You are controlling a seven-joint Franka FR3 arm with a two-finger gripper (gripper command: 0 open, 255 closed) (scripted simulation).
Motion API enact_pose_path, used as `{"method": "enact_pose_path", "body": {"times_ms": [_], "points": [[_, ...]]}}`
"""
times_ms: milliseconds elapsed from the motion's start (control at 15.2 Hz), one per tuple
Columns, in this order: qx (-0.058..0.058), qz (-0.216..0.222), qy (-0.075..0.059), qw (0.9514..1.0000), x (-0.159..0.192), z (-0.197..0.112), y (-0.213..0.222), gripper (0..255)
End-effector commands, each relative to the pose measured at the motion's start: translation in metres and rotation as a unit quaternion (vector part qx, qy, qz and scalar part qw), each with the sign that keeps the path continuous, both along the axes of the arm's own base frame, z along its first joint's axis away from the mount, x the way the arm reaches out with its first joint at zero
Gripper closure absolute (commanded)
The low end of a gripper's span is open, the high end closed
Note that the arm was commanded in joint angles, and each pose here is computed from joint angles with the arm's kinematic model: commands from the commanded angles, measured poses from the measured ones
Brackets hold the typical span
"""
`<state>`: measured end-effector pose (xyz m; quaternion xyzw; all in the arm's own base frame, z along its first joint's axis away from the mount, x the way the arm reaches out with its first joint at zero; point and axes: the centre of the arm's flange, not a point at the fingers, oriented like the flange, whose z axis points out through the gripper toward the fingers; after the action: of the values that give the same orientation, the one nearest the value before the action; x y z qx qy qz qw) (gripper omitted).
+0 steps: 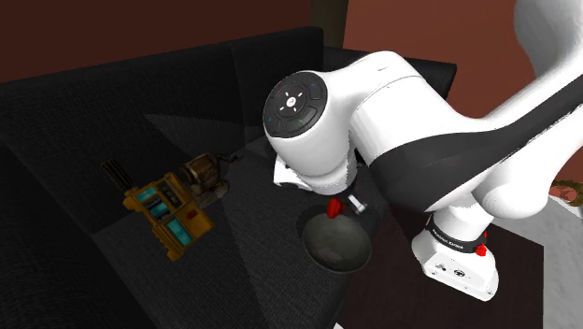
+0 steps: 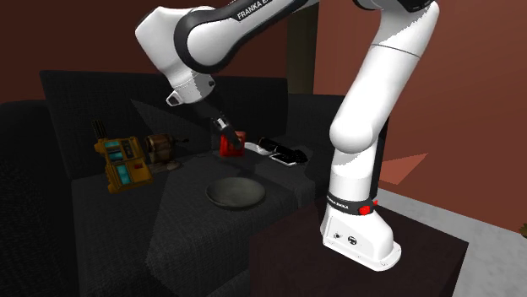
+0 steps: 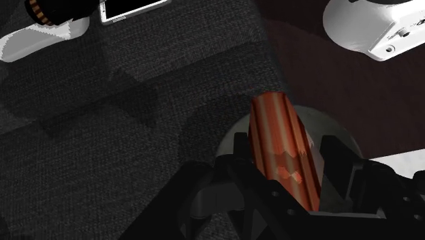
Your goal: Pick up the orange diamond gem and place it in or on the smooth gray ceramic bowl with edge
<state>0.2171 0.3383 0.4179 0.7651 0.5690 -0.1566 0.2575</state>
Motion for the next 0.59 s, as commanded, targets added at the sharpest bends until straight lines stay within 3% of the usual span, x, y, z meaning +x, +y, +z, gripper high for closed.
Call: {"method": "enact_pose_path", "body": {"times_ms": [0, 528], "points": [[0.0, 0.0, 0.0, 1.0, -0.005, -0.009, 0.002, 255], [0.0, 0.0, 0.0, 1.0, -0.005, -0.051, 0.002, 255]]}}
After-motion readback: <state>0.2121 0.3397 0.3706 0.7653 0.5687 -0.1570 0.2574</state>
